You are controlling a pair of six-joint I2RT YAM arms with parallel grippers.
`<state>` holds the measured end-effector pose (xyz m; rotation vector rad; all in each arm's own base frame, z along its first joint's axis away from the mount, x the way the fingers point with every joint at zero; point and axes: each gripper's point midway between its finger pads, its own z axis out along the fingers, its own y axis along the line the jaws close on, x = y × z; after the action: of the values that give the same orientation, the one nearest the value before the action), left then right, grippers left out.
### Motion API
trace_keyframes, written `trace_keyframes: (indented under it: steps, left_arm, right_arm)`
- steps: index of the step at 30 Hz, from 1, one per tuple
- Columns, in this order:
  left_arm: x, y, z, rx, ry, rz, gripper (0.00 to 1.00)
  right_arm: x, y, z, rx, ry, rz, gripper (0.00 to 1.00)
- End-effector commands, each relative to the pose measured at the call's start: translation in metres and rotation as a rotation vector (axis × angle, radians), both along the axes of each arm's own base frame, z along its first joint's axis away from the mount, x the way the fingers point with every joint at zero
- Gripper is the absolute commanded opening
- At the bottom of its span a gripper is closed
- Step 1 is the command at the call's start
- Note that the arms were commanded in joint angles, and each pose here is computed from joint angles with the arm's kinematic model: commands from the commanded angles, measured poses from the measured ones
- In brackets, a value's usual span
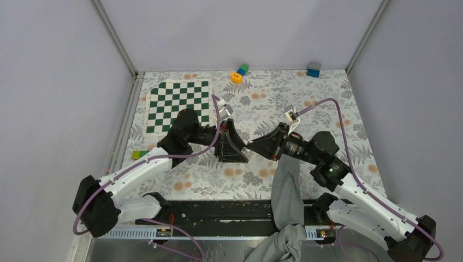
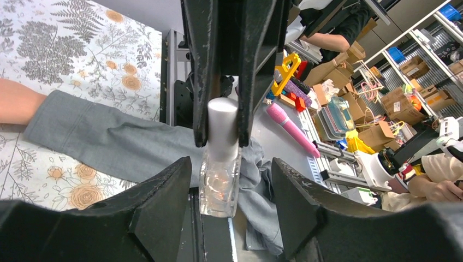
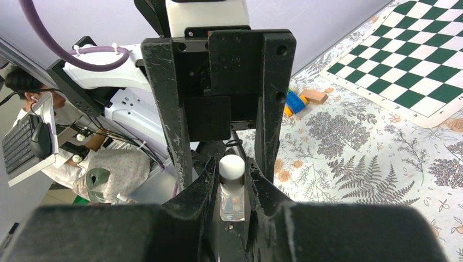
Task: Paint the nails
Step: Unscrew the nail polish bottle.
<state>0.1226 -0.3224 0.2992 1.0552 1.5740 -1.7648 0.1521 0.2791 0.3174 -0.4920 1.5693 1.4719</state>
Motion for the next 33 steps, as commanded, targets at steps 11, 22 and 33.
trace_keyframes:
  steps: [11,22,33]
  left_arm:
    - [-0.001,0.0,0.006,-0.013,-0.041,-0.031,0.26]
    - [0.001,0.003,0.007,-0.017,-0.087,0.006,0.0]
    - [0.064,0.023,0.02,0.114,-0.3,0.46,0.0]
  right_arm:
    - [-0.001,0.0,0.018,0.052,-0.062,-0.005,0.0]
    - [0.006,-0.001,0.012,0.029,-0.035,-0.035,0.76]
    - [0.032,-0.02,0.017,0.048,0.1,-0.249,0.89]
